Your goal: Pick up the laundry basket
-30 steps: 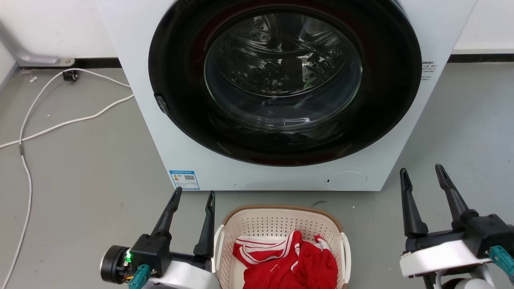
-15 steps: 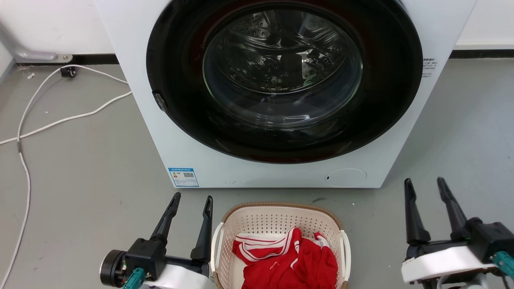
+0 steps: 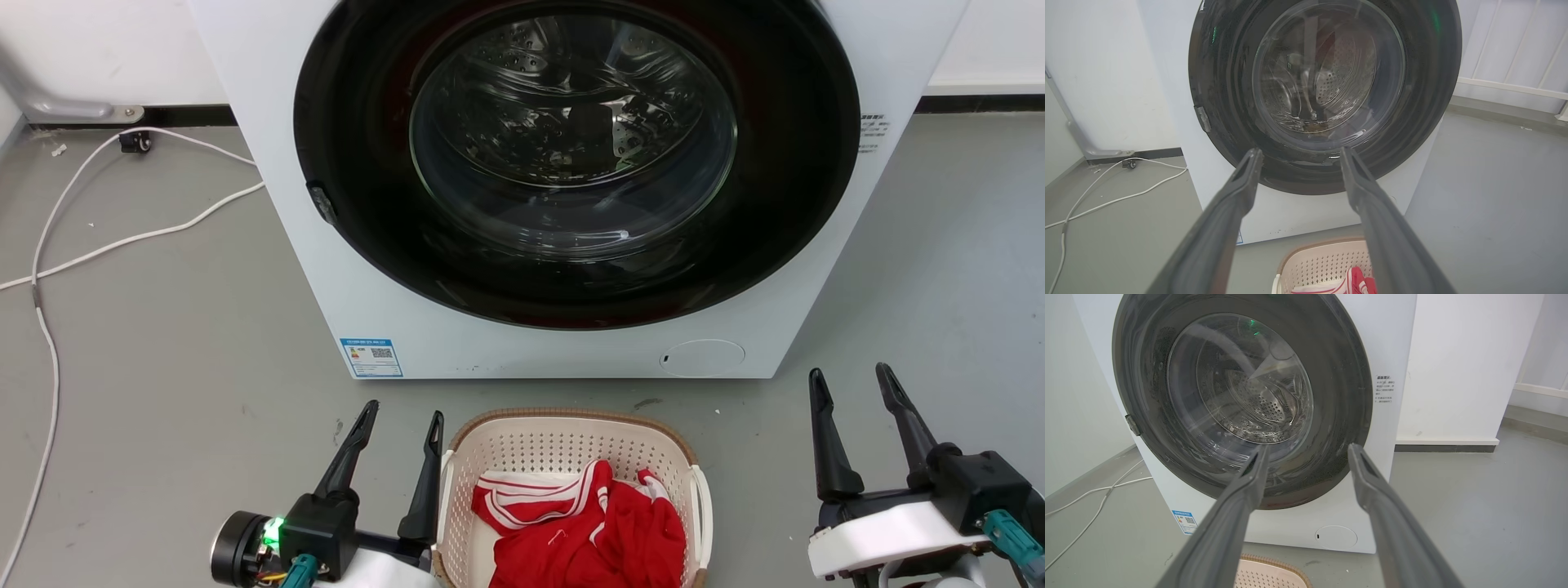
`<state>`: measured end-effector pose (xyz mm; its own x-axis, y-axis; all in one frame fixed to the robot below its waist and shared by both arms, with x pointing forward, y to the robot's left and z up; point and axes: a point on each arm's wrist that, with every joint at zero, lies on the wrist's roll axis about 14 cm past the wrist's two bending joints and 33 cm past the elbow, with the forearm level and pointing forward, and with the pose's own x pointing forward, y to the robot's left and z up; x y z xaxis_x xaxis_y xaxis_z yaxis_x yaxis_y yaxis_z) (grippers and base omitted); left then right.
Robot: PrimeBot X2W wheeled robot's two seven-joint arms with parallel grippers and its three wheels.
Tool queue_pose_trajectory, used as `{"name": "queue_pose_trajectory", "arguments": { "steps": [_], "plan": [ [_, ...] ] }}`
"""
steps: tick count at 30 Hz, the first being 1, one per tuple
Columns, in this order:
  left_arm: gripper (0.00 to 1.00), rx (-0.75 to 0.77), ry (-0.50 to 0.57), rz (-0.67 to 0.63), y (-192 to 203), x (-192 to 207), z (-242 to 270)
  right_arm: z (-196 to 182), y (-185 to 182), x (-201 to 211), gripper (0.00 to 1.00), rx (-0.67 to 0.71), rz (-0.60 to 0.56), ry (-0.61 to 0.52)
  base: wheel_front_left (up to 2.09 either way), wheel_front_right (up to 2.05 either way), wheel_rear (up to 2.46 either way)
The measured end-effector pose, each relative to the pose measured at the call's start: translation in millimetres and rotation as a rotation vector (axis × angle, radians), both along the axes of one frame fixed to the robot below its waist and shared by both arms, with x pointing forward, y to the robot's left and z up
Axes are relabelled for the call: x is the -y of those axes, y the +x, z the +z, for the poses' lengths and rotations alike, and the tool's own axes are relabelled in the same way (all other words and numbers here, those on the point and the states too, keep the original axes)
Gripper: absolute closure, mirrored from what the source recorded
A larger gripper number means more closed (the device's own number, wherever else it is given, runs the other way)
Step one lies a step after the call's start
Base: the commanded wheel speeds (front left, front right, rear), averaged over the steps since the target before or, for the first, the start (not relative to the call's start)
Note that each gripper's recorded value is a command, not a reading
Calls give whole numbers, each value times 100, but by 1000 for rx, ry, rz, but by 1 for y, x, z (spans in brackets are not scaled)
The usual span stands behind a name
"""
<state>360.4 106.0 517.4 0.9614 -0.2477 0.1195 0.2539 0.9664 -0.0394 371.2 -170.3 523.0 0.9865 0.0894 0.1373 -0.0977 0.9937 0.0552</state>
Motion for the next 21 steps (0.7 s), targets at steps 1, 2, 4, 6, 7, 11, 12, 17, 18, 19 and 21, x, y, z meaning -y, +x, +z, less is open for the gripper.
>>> {"name": "queue_pose_trajectory", "arguments": {
  "steps": [1, 2, 4, 6, 7, 11, 12, 17, 18, 19, 21],
  "plan": [
    [0, 0, -1, 0, 0, 0, 0, 0, 0, 0, 0, 0, 0, 0, 0, 0, 0],
    [0, 0, -1, -1, 0, 0, 0, 0, 0, 0, 0, 1, -1, 0, 0, 0, 0],
    [0, 2, -3, 1, 0, 0, 1, 0, 0, 0, 0, 1, -1, 0, 0, 0, 0],
    [0, 2, -3, 3, 1, 0, 1, 1, 0, 1, 0, 2, -2, 3, 0, 0, 0],
    [0, 3, -4, 4, 1, -1, 1, 1, 0, 1, 0, 5, -2, 7, 0, 0, 0],
    [0, 0, -5, 5, 1, -1, 0, 2, 1, 1, 0, 7, -3, 10, 0, 0, 0],
    [0, -1, -6, 6, 1, -1, 0, 2, 1, 1, 0, 7, -3, 13, 0, 0, 0],
    [0, -3, -7, 6, 0, -1, -1, 2, 1, 1, 0, 7, -3, 16, 0, 0, 0],
    [0, -4, -7, 6, 0, -1, -1, 2, 1, 1, 0, 6, -3, 17, 0, 0, 0],
    [0, -5, -7, 7, 0, -2, -1, 2, 1, 1, 0, 6, -3, 17, 0, 0, 0],
    [0, -9, -7, 8, 1, -2, -3, 1, 2, 1, 0, 3, -4, 24, 0, 0, 0]
  ]
}}
